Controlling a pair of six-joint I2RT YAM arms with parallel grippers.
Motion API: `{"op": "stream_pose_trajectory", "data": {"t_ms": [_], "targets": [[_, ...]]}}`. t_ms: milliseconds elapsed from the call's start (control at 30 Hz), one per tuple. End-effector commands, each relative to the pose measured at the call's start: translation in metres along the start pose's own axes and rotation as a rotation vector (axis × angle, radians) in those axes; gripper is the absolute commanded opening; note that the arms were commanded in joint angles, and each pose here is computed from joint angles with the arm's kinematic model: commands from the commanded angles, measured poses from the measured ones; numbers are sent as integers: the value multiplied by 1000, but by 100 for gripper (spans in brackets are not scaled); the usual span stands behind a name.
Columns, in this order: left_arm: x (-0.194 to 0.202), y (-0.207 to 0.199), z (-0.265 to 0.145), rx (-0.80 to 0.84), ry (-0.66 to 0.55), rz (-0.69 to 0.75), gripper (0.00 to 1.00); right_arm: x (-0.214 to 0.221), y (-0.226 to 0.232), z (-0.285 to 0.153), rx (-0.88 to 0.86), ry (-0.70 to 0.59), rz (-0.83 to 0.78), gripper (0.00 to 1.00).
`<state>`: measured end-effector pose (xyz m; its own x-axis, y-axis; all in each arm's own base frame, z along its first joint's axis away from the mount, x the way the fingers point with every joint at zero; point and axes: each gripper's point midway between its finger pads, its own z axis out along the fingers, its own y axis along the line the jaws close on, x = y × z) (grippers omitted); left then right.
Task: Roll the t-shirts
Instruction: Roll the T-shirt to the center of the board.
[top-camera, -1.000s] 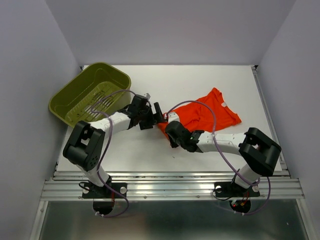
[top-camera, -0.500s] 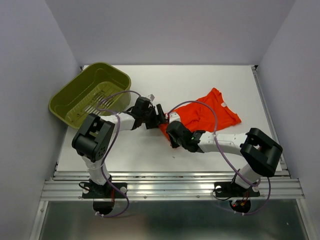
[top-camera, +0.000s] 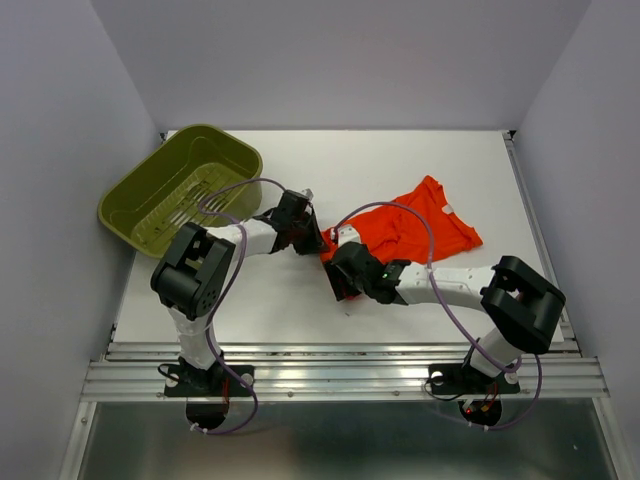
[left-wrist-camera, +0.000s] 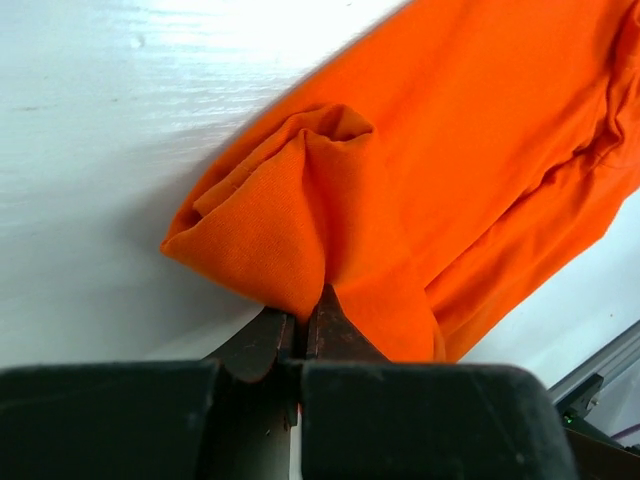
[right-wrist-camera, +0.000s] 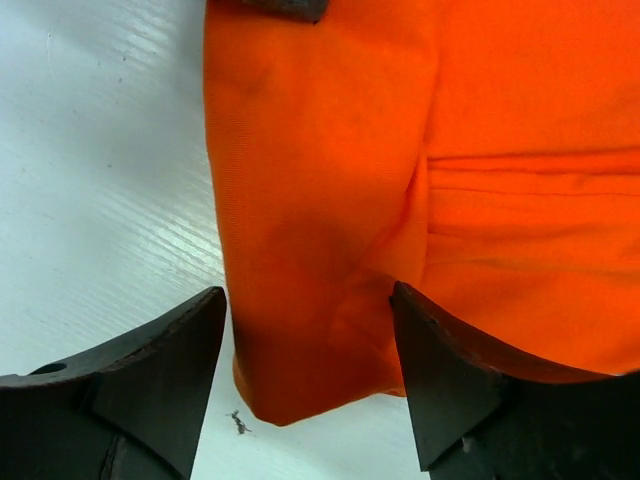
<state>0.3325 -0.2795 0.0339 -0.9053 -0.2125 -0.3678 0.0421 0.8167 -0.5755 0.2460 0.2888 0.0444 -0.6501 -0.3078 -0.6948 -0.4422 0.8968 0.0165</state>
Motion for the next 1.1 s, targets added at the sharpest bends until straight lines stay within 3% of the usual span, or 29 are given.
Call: {"op": "stream_pose_trajectory", "data": {"t_ms": [0, 100, 300, 733, 1067], "targets": [[-7, -6, -19, -54, -11, -13, 0, -30, 1, -12, 16, -59, -20, 75], [-7, -4, -26, -82, -13, -43, 0, -33, 1, -16, 53, -65, -60, 80], [-9, -9, -30, -88, -15, -49, 0, -35, 3, -15, 120, -78, -133, 81], [-6, -6, -28, -105, -8, -52, 0, -25, 21, -5, 129, -69, -212, 73], [-7, -6, -29, -112, -13, -50, 0, -9, 18, 14, 165, -44, -209, 60]]}}
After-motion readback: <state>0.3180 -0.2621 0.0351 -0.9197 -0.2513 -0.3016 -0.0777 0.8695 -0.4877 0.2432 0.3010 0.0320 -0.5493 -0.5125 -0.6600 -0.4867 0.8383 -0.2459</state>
